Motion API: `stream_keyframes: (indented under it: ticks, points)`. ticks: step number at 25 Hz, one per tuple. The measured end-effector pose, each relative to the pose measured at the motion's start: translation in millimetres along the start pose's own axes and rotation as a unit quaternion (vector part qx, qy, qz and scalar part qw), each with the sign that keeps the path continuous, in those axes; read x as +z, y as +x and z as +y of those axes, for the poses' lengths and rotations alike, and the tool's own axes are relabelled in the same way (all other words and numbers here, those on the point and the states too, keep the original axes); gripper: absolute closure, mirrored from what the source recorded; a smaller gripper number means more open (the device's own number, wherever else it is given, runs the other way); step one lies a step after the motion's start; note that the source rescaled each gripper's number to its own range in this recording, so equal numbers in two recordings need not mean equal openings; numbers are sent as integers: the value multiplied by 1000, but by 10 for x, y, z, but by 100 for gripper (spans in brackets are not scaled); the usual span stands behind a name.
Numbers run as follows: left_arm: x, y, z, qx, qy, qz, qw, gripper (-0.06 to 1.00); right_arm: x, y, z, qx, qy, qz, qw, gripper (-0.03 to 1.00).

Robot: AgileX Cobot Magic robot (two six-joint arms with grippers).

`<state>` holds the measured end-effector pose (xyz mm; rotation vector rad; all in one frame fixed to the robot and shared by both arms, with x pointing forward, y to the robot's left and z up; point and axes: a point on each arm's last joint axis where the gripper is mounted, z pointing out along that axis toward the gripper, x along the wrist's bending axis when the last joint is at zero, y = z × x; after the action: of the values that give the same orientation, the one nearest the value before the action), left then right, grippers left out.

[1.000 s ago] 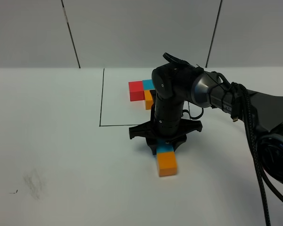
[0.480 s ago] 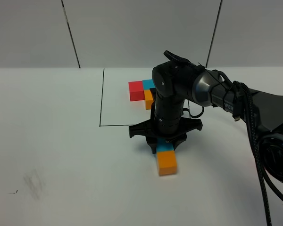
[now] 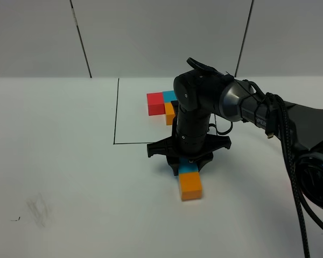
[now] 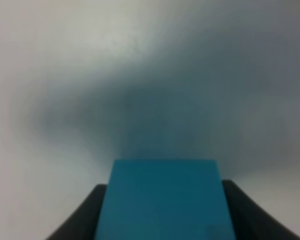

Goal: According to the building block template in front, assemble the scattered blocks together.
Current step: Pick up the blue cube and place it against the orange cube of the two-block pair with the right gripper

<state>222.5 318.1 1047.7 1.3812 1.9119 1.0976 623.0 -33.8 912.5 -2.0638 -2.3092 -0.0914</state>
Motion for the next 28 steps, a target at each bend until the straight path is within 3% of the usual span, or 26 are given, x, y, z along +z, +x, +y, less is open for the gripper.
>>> stream_keyframes:
  ticks: [16, 18, 28]
  points:
    - [0, 0, 1, 0, 0, 0, 1000, 10, 125, -2, -8, -5, 16, -3, 1000, 96]
    - [0, 0, 1, 0, 0, 0, 1000, 10, 125, -2, -8, -5, 16, -3, 1000, 92]
    - [0, 1, 1, 0, 0, 0, 1000, 10, 125, -2, -8, -5, 16, -3, 1000, 54]
